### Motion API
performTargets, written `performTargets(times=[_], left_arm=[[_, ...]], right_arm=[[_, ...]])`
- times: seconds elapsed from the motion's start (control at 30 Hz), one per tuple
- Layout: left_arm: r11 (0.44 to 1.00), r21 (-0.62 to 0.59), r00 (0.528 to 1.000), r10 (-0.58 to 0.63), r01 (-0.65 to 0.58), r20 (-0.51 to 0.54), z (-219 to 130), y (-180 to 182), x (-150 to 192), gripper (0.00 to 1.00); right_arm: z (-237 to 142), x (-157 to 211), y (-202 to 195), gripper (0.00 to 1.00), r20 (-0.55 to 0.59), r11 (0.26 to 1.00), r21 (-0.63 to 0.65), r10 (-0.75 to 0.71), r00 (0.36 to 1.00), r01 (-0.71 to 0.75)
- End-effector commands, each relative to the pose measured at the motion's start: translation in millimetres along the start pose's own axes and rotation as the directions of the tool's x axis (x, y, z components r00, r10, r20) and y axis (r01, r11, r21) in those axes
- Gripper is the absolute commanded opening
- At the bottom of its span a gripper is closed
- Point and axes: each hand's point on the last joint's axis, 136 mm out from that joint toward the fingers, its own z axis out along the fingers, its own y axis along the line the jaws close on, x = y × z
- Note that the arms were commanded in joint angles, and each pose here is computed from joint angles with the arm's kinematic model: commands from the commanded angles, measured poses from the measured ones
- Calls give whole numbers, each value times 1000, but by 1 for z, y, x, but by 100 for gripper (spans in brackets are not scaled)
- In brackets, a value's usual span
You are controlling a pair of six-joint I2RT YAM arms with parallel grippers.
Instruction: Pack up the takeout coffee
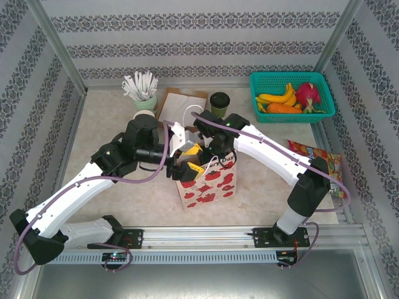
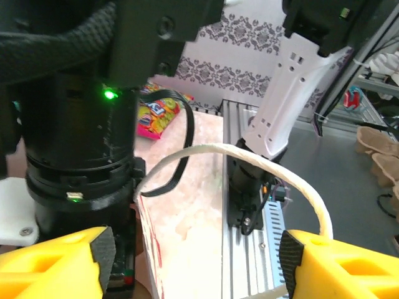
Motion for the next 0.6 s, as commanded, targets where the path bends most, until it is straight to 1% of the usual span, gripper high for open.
performTargets(times=[0.0,0.1,0.2,0.27,0.4,0.5,0.53,0.57], left_arm=[[996,19,996,81,-82,36,-12,-18,-7,78],[994,-20,994,104,-104,35,-20,-18,-1,81],[990,-75,993,119,-118,8,-28,-16,7,86],[989,-74,992,129,-127,14,-30,-18,8,88],[992,-50,991,120,-117,64,-20,-14,-4,87],[993,-46,993,107,-105,51,-8,-4,-11,79],[994,-41,994,101,-100,37,-4,-1,-11,74],[994,-22,994,104,-104,28,-1,-2,-12,60]], right_arm=[[-6,-2,0,0,1,999,-3,37,999,-37],[-6,-4,0,0,12,999,-3,37,999,-37],[-7,-5,0,0,25,999,-1,34,999,-34],[-8,-6,0,0,33,999,-4,38,999,-37],[-6,-6,2,0,34,999,-14,39,999,-39],[-4,-5,3,0,29,999,-13,42,999,-41],[-3,-5,3,0,29,999,-14,44,999,-43],[-3,-4,3,0,28,999,-14,46,999,-46]])
